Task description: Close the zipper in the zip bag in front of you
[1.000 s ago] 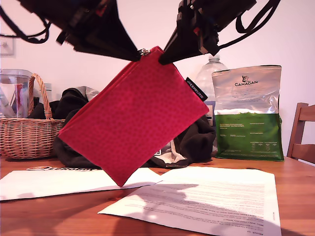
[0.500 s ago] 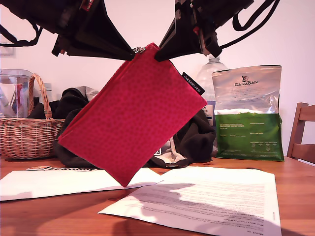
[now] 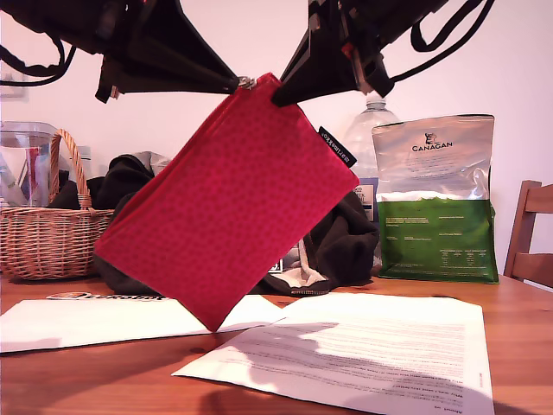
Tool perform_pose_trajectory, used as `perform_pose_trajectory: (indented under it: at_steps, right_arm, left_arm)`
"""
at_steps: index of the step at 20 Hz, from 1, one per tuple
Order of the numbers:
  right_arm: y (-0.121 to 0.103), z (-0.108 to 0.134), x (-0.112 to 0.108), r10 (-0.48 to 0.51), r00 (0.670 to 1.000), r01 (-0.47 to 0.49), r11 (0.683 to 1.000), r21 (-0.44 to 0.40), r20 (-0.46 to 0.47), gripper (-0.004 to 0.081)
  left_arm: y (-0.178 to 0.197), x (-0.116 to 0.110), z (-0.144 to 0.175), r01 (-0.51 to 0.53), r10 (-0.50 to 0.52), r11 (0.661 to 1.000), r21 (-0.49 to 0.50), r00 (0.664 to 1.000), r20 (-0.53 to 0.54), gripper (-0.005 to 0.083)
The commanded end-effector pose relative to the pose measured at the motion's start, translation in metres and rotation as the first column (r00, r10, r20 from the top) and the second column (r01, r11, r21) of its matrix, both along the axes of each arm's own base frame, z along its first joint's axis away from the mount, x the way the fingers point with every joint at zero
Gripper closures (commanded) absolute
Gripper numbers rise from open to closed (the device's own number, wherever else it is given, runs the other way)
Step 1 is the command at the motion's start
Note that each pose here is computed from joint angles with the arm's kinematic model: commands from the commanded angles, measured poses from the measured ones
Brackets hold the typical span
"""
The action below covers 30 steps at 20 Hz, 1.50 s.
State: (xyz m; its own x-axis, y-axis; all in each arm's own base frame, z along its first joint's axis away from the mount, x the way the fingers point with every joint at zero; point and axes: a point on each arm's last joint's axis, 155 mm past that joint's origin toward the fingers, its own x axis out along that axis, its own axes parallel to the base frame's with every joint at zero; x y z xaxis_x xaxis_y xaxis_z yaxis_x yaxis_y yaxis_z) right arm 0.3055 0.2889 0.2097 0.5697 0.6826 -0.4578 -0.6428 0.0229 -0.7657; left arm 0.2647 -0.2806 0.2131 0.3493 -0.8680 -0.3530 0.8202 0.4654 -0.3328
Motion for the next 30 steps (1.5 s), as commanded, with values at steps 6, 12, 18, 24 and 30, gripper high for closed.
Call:
perform_pose_trajectory:
  at_steps: [6, 12, 18, 24, 30]
  right_arm:
    - [0.000, 0.017, 0.004, -0.015, 0.999, 0.014, 1.000, 0.028, 0.035, 0.0780]
    - [0.010, 0.013, -0.009, 0.032, 0.999, -0.033, 0.999, 0.024, 0.019, 0.0746]
    - [0.016, 0.010, -0.017, 0.055, 0.998, -0.055, 0.998, 0.016, 0.004, 0.0731]
    - [0.021, 0.009, -0.023, 0.072, 0.997, -0.072, 0.997, 0.014, 0.001, 0.0692]
    - [0.029, 0.009, -0.032, 0.104, 0.995, -0.104, 0.995, 0.013, 0.003, 0.0646]
  left_arm:
    - [-0.007, -0.005, 0.018, 0.038, -0.038, 0.999, -0.037, 0.999, 0.015, 0.0795]
    - [-0.012, -0.012, 0.031, 0.089, -0.088, 0.994, -0.062, 0.996, 0.018, 0.0795]
    - [-0.014, -0.019, 0.030, 0.125, -0.124, 0.990, -0.064, 0.992, 0.008, 0.0795]
    - [-0.015, -0.021, 0.033, 0.142, -0.141, 0.987, -0.070, 0.990, 0.014, 0.0795]
    - [-0.014, -0.024, 0.043, 0.166, -0.165, 0.986, -0.031, 0.986, 0.037, 0.0795]
